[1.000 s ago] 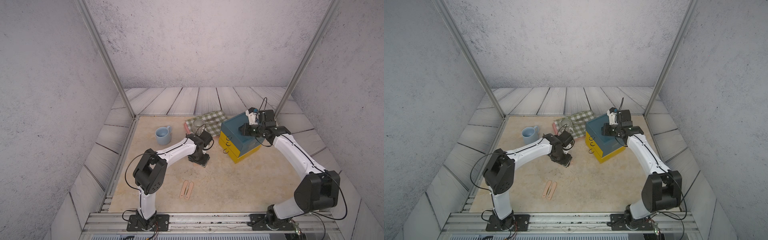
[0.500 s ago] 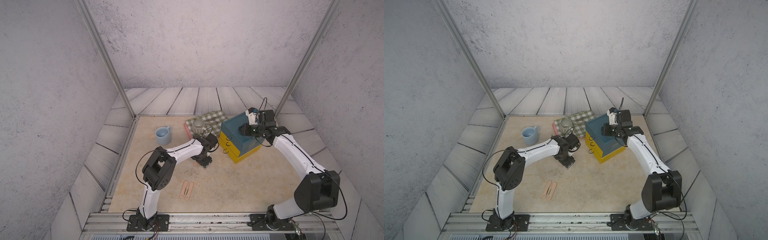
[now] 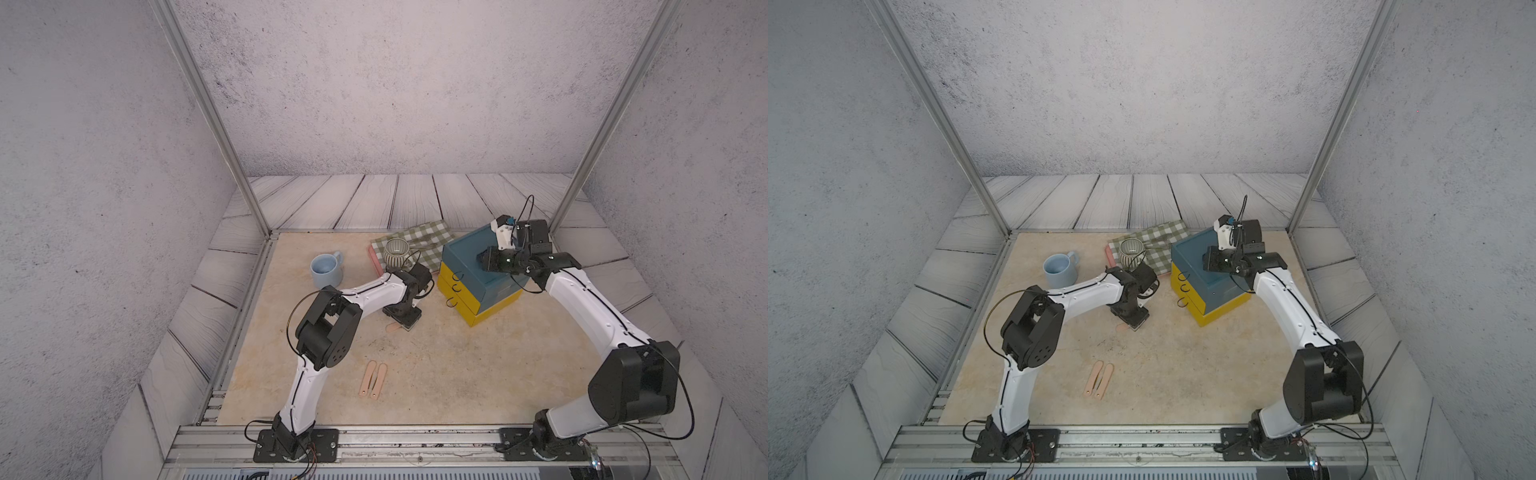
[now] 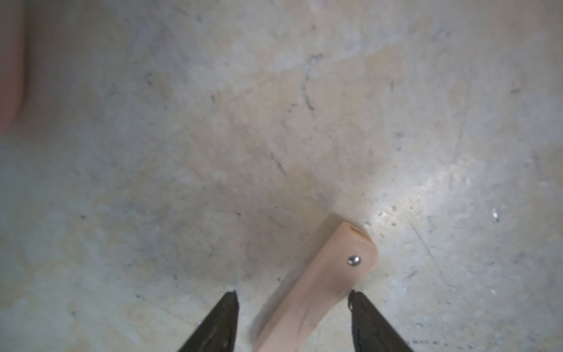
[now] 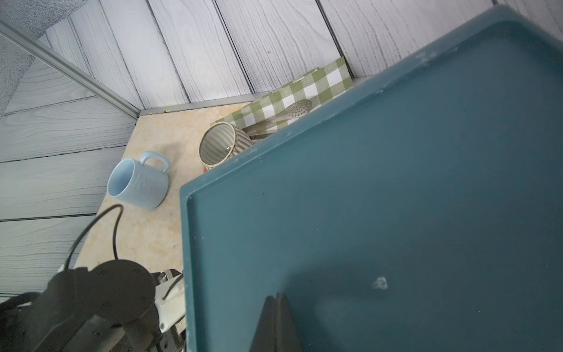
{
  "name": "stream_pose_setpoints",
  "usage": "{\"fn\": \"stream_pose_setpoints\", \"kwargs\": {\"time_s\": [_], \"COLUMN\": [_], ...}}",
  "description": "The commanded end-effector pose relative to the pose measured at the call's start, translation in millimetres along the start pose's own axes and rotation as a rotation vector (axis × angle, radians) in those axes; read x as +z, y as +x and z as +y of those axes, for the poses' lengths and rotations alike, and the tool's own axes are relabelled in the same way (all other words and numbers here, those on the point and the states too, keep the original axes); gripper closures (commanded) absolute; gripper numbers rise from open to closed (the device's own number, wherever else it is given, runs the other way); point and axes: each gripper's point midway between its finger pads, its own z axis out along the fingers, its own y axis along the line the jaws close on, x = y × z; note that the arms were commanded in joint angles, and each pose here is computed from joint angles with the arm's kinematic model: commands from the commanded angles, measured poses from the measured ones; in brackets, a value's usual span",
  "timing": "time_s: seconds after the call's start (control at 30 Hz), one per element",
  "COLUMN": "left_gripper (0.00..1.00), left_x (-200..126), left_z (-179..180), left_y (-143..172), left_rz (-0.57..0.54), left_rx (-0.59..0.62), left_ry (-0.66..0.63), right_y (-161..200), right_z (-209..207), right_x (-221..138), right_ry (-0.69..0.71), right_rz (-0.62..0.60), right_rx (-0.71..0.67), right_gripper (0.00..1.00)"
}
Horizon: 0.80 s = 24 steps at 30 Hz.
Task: Place the fruit knives into the drawer by color
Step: Adjust the fruit knife at the center of the board.
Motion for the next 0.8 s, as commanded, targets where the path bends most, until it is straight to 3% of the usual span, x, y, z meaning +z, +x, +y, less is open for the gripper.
{"fn": "stream_pose_setpoints", "kwargs": {"time_s": [0.0, 0.23, 0.43, 0.77], "left_gripper": [0.46, 0.64, 0.69, 0.69], "left_x": [9.8, 15.9, 16.4, 22.0], "left_z": [4.0, 13.0, 34.3, 55.0], "left_y": [7.9, 30.8, 63.1, 119.6], "left_rz": [0.045, 0.089, 0.136, 0.204], "left_rx": [-0.025, -0.101, -0.214, -0.466], "left_ry": [0.024, 0.046, 0.023, 0.007], "right_y": [179.1, 176.3, 173.9, 169.4], "right_z": [-59.1, -58.8, -58.2, -55.7], "right_x": [11.8, 11.8, 11.0, 9.7], "right_ry": [0.234, 0.236, 0.235, 0.227], "right_rz": [0.657, 0.653, 0.645, 0.636], "right_rx": [0.195, 0.193, 0.193, 0.190], "right_gripper": [0.98, 0.98, 0.98, 0.97]}}
